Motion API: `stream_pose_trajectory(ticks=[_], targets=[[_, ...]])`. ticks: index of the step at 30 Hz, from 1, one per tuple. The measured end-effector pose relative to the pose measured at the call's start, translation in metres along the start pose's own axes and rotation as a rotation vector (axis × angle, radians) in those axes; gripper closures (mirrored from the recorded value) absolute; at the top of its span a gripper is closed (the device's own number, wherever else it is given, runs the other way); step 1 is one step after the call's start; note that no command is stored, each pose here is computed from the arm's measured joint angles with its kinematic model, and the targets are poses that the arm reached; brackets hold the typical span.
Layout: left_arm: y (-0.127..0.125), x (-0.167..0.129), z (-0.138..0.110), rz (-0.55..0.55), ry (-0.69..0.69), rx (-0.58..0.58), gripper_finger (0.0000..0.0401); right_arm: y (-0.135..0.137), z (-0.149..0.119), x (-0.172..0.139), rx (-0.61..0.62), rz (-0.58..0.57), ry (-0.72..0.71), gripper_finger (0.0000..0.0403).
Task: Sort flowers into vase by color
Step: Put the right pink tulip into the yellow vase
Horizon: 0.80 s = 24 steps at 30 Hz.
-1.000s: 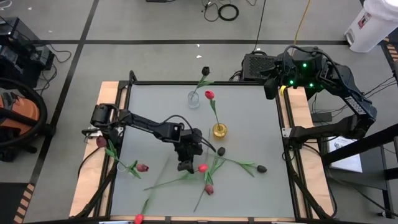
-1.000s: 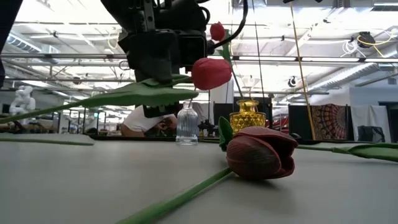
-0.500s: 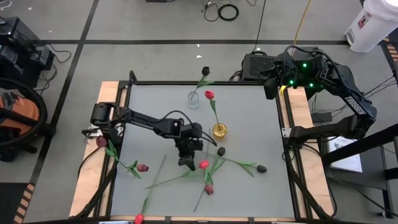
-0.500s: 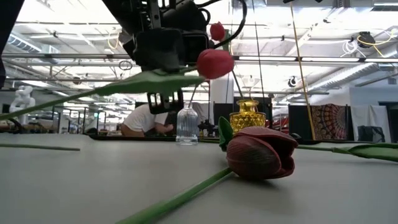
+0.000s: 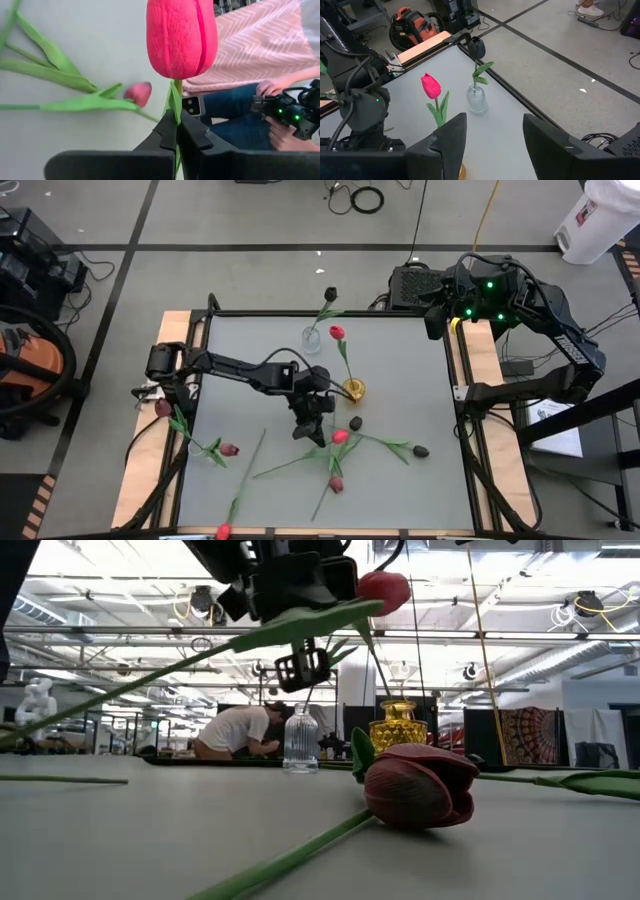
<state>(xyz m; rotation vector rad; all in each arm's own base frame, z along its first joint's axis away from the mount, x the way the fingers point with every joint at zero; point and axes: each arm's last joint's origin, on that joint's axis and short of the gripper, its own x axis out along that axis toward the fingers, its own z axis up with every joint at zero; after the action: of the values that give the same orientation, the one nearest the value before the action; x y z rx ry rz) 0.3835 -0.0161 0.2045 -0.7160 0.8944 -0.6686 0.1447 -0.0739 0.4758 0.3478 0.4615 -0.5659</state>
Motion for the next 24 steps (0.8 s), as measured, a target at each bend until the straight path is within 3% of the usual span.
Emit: stream_pose_trajectory(ticks=[8,24], targets=[[-0.008,-0.020,0.009,0.004,-0.055,0.047,0.0397,0.000,0.000,0.000,0.000,0.000,0.000,0.0215],[-0.071,-0.066,0.013,-0.084,-0.162,0.243,0.0397,0.000,0.000,0.000,0.000,0.000,0.000,0.0215]])
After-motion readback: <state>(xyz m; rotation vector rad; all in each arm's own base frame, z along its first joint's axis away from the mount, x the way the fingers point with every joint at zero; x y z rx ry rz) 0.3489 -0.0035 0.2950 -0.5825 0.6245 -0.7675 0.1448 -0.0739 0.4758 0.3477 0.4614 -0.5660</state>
